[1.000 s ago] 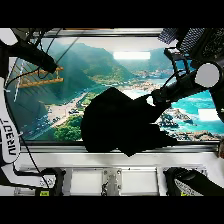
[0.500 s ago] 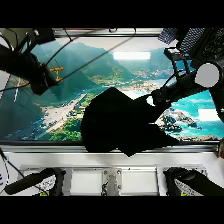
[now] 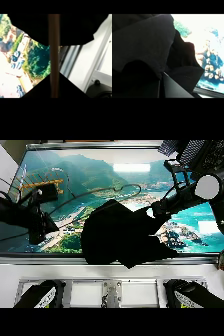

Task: Fold the clothes and pants, and hang the long-sleeved shirts on hangers.

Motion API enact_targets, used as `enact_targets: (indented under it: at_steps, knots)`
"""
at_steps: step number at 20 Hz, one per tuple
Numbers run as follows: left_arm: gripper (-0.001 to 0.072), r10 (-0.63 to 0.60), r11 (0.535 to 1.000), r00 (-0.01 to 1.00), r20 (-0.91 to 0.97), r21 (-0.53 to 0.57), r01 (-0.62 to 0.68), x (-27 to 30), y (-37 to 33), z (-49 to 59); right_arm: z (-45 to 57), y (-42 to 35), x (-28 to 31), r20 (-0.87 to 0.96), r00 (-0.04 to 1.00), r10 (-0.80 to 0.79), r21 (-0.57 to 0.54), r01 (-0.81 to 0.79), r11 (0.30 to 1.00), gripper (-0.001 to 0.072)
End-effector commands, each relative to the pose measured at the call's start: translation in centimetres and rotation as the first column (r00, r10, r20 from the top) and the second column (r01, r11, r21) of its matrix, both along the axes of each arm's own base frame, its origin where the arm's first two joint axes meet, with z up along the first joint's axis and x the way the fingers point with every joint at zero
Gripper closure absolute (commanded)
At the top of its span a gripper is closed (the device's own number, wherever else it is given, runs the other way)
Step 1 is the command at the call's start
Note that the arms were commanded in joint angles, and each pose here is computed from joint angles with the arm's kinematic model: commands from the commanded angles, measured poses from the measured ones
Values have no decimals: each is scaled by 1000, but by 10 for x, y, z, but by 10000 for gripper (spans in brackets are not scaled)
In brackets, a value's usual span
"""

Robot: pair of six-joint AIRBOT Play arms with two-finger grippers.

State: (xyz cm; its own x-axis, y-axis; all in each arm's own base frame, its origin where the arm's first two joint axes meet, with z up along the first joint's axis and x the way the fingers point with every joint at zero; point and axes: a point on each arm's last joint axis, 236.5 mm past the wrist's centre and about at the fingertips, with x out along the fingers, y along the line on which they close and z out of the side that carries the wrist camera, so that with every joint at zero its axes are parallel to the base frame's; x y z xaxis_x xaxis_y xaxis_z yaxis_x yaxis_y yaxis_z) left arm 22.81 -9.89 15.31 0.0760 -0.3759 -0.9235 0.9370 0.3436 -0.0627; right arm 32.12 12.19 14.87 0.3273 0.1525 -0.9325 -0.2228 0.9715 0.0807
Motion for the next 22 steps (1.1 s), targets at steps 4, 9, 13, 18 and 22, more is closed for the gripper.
enact_targets:
  at_steps: [4,9,13,18,22]
  knots:
    - [700,-148,986,981,-122,-89,138,-38,-24,-39,0,0,0,0,1000,0,0,0,1000,703]
    - [701,-210,977,948,-238,-89,194,-27,-45,-60,-1,0,1,-4,1000,0,-1,0,1000,703]
    - [701,-149,989,952,-266,-20,149,6,-43,-66,-3,0,1,-8,1000,0,-3,0,1000,702]
    - [702,-189,982,934,-303,-31,189,9,-58,-78,-3,0,1,-7,1000,0,-2,0,1000,703]
    - [702,-228,973,933,-279,-44,225,14,-85,-88,-3,0,1,-7,1000,0,-2,0,1000,702]
